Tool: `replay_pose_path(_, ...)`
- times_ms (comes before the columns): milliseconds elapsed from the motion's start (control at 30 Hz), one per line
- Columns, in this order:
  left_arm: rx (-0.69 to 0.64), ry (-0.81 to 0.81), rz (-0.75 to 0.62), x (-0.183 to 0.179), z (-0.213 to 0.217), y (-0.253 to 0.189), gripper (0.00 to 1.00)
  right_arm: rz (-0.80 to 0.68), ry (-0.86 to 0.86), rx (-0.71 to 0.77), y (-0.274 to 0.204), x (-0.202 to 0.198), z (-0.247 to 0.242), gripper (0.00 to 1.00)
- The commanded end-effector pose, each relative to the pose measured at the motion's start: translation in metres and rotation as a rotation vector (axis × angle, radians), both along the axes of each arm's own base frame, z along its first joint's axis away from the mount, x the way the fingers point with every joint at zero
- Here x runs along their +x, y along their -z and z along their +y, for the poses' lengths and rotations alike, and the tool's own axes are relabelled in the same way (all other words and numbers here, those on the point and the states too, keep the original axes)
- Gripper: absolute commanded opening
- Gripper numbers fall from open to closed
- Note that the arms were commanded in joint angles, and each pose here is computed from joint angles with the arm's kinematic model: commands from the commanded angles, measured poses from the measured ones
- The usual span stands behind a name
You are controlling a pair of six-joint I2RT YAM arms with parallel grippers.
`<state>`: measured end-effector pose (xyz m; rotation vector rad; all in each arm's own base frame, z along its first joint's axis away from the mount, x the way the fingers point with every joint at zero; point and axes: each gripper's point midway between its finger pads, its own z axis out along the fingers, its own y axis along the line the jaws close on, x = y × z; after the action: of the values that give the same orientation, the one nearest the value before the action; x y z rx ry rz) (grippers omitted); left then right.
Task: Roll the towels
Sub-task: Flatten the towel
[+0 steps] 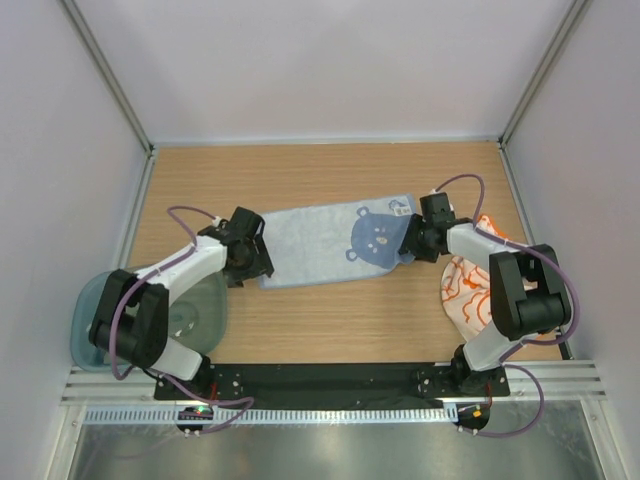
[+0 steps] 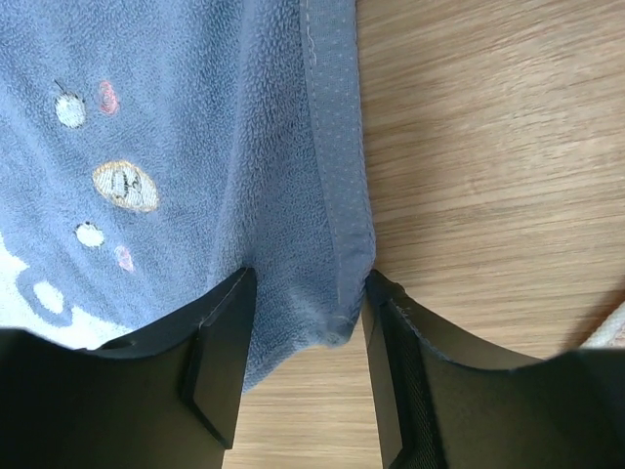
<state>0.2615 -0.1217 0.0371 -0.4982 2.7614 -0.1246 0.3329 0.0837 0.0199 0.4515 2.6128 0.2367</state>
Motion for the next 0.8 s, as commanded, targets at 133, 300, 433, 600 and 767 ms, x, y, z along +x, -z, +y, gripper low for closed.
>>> replay_pose_path(133,-0.030,-0.024,0.014,-0.019,0.000,0.005,0.67,0.150,0.050,-0.057,0.017,-0.052,-0.015,0.51)
replay_pose_path(300,-0.055,-0.030,0.026,-0.019,-0.007,0.017,0.64,0.152,0.081,-0.057,0.015,-0.061,-0.018,0.41)
replay_pose_path(433,-0.059,-0.026,0.018,-0.016,-0.009,0.017,0.61,0.149,0.121,-0.102,0.015,-0.064,-0.030,0.41)
replay_pose_path(600,-0.055,-0.027,0.008,-0.013,-0.009,0.015,0.61,0.149,0.170,-0.126,0.016,-0.062,-0.050,0.45)
replay_pose_path(767,-0.045,-0.025,0.011,-0.011,-0.009,0.016,0.62,0.151,0.227,-0.130,0.014,-0.059,-0.066,0.49)
